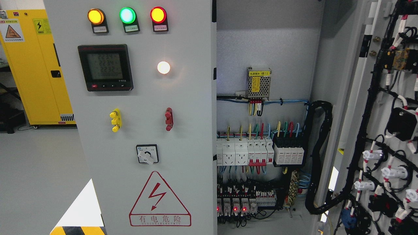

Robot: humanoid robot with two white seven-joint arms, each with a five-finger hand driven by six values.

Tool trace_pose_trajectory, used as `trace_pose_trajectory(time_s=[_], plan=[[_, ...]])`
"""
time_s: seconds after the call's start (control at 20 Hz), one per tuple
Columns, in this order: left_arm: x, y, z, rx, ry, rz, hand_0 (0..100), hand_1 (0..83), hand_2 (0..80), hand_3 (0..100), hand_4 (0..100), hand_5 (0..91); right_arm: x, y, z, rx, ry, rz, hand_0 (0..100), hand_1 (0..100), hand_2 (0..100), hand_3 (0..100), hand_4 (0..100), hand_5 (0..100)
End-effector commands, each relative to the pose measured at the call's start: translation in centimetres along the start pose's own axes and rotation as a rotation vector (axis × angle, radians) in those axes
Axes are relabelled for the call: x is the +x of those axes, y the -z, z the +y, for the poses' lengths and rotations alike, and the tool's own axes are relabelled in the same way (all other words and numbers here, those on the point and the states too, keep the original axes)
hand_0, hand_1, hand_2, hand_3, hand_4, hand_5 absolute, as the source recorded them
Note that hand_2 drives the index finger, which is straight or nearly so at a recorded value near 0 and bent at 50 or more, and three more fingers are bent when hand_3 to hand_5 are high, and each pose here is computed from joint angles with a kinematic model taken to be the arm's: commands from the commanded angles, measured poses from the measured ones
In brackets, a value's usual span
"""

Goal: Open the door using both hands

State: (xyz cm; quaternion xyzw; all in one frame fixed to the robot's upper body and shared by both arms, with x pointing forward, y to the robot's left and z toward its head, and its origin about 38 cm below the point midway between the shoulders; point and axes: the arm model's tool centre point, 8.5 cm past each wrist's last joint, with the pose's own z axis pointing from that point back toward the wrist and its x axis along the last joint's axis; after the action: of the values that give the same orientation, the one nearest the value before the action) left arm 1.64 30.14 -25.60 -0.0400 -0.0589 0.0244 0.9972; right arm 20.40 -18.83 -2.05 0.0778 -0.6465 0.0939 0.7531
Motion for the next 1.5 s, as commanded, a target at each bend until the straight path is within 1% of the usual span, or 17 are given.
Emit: trace_pose_trajectory(time_s=[0.0,0.1,0.25,0.35,0.55,0.75,0.85,1.0,1.1,1.3,1.45], plan=[[-1.9,-0.3,0.1,0.003,-0.001,0.046,0,0.0,0.0,0,0,0.0,18.0,1.4,3.8,0.146,0.028,-0.592,20,12,0,0,0,0],[-1.9,-0.3,0.2,0.005,-0.001,0.046,0,0.0,0.0,0,0,0.0,20.1,2.7,4.2,0.162,0.022,-0.664,20,12,0,0,0,0],[-1.9,-0.3,0.1,0.003,-0.002,0.046,0,0.0,0.0,0,0,0.0,23.9,4.8,4.6,0.154,0.037,-0.782,20,12,0,0,0,0],[-1.9,-0.3,0.1,0.003,-0.002,0.046,0,0.0,0.0,0,0,0.0,26.1,6.2,4.6,0.149,0.037,-0.808,20,12,0,0,0,0],[-2.0,-0.3,0.0,0.001,-0.009,0.046,0,0.0,0.0,0,0,0.0,29.5,9.6,4.8,0.140,0.031,-0.780,20,12,0,0,0,0],[-1.9,-0.3,0.0,0.001,-0.008,0.044,0,0.0,0.0,0,0,0.0,32.0,12.3,2.7,0.082,0.004,-0.791,20,12,0,0,0,0],[-1.9,-0.2,-0.2,-0.002,-0.007,0.045,0,0.0,0.0,0,0,0.0,33.6,13.9,2.5,0.075,-0.002,-0.790,20,12,0,0,0,0],[-1.9,-0.1,-0.5,-0.007,-0.007,0.043,0,0.0,0.0,0,0,0.0,35.4,16.5,2.5,0.075,-0.017,-0.738,20,12,0,0,0,0],[-1.8,-0.1,-0.5,-0.008,-0.007,0.042,0,0.0,0.0,0,0,0.0,35.8,18.3,2.7,0.078,-0.023,-0.687,20,12,0,0,0,0],[-1.7,0.0,-1.0,-0.016,-0.005,0.040,0,0.0,0.0,0,0,0.0,36.6,20.6,3.2,0.086,-0.029,-0.608,20,12,0,0,0,0],[-1.6,0.1,-1.4,-0.022,-0.005,0.040,0,0.0,0.0,0,0,0.0,37.3,22.1,2.5,0.072,-0.039,-0.589,20,12,0,0,0,0]])
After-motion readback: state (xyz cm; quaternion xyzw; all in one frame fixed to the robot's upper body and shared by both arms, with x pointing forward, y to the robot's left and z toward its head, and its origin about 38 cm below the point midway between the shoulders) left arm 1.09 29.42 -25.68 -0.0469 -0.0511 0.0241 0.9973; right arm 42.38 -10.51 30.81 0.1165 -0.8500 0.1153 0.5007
